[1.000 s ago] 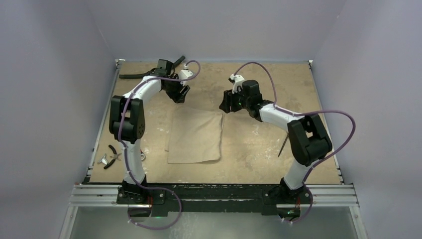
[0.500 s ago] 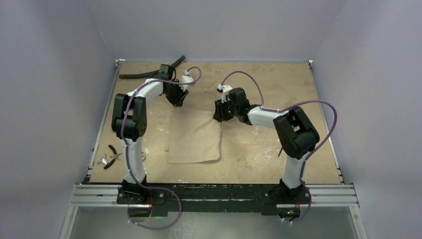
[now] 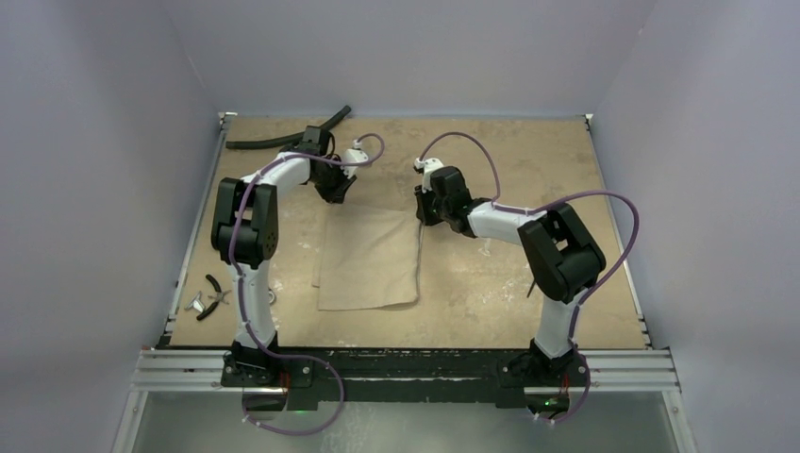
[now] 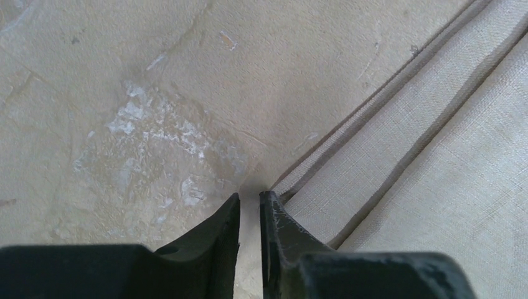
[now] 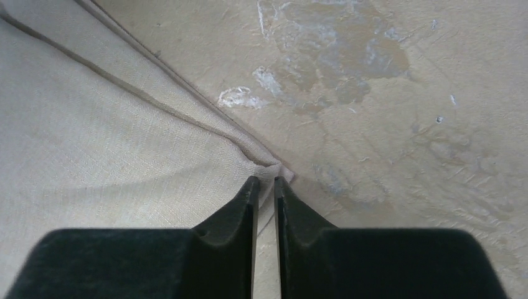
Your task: Fold the napkin into a case and place the utensils inside
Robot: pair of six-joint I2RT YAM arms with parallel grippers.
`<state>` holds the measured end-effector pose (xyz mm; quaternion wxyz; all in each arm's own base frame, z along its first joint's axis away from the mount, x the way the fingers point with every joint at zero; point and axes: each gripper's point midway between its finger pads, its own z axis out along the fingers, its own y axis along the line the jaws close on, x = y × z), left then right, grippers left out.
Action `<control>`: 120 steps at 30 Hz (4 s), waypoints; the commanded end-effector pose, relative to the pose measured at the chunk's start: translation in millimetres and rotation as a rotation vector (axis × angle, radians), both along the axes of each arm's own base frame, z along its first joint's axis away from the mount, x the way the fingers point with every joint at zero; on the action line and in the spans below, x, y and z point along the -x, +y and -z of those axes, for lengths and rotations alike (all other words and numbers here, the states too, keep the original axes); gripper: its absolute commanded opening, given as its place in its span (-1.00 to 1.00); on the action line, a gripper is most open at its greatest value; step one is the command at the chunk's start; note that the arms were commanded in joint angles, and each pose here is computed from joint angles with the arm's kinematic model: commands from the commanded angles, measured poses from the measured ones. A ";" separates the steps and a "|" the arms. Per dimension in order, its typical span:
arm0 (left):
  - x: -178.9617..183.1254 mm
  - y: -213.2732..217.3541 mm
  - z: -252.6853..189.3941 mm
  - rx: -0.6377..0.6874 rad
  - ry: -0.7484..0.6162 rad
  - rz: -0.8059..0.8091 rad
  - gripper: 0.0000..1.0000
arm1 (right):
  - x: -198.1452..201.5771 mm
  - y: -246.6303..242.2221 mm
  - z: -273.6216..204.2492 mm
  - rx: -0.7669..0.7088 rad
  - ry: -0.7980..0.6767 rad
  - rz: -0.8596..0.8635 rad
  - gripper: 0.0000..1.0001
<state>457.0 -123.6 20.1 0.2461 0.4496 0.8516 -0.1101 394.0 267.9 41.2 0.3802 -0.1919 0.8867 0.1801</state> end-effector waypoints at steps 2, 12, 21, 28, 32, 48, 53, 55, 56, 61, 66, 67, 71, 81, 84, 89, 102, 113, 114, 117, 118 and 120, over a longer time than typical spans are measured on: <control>7.7 5.4 11.4 -0.043 0.000 0.050 -0.76 | -12.7 1.1 -27.8 -0.008 -0.072 0.016 -0.81; 25.1 12.2 21.6 -0.074 0.026 0.099 -1.00 | -10.6 -9.6 -7.8 -0.042 -0.005 0.045 -0.92; 30.1 14.6 22.9 -0.084 0.040 0.111 -1.00 | -7.6 -27.5 15.6 0.032 0.028 0.091 -0.88; 32.1 10.8 21.1 -0.048 0.069 0.102 -1.00 | -8.2 -5.1 -46.1 -0.126 -0.078 0.069 -0.01; 32.5 10.4 22.8 -0.032 0.088 0.086 -1.00 | 0.6 12.1 -43.5 -0.145 -0.060 0.056 0.10; 35.6 13.0 27.9 -0.039 0.103 0.088 -1.00 | -16.4 24.4 -16.9 -0.073 -0.040 0.041 -0.12; 38.5 15.2 28.3 -0.043 0.105 0.092 -1.00 | -13.5 27.3 -9.6 -0.073 -0.026 0.016 -0.60; 39.7 15.5 28.5 -0.045 0.108 0.094 -1.00 | -7.3 27.6 -7.3 -0.080 -0.002 0.006 -0.79; 40.5 16.4 28.7 -0.047 0.109 0.093 -1.00 | -5.2 25.8 -5.3 -0.080 0.006 0.013 -0.87; 41.2 20.5 28.0 -0.048 0.112 0.091 -1.00 | -8.6 13.6 -4.4 -0.063 0.002 0.053 -1.00; 46.4 23.8 31.7 -0.051 0.126 0.097 -1.00 | -9.1 3.9 2.7 -0.055 0.012 0.084 -0.99; 47.8 24.4 32.8 -0.052 0.129 0.099 -1.00 | -8.1 1.6 6.5 -0.048 0.017 0.090 -0.97; 52.0 25.2 35.0 -0.056 0.136 0.108 -1.00 | -3.9 -8.3 18.5 -0.042 0.038 0.111 -0.92; 55.8 26.3 39.2 -0.056 0.146 0.111 -1.00 | -3.3 -14.6 26.8 -0.045 0.043 0.134 -0.91; 49.9 25.5 33.1 -0.043 0.133 0.086 -1.00 | -2.6 -14.6 34.0 -0.036 0.055 0.130 -0.89; 22.7 25.7 -14.8 0.095 0.118 -0.003 -0.48 | 1.2 -12.1 44.4 -0.034 0.080 0.110 -0.66; 64.0 51.2 -46.4 0.114 0.166 0.069 -0.20 | -25.0 -0.3 -34.8 -0.072 -0.033 0.094 0.01; 50.9 27.6 -32.0 0.017 -0.044 0.206 -0.29 | -61.2 36.9 -78.8 -0.165 -0.087 0.084 0.08; 48.6 26.1 -34.2 0.023 -0.056 0.211 -0.29 | -63.7 46.4 -78.5 -0.189 -0.076 0.056 0.06; 51.9 22.4 -36.7 0.039 -0.059 0.245 -0.28 | -63.4 83.7 -63.6 -0.274 0.020 -0.081 -0.04; 56.2 21.0 -35.9 0.049 -0.050 0.263 -0.27 | -62.6 96.0 -62.0 -0.302 0.046 -0.132 -0.08; 66.3 19.7 -33.1 0.053 -0.034 0.310 -0.24 | -60.6 117.5 -54.9 -0.356 0.103 -0.218 -0.12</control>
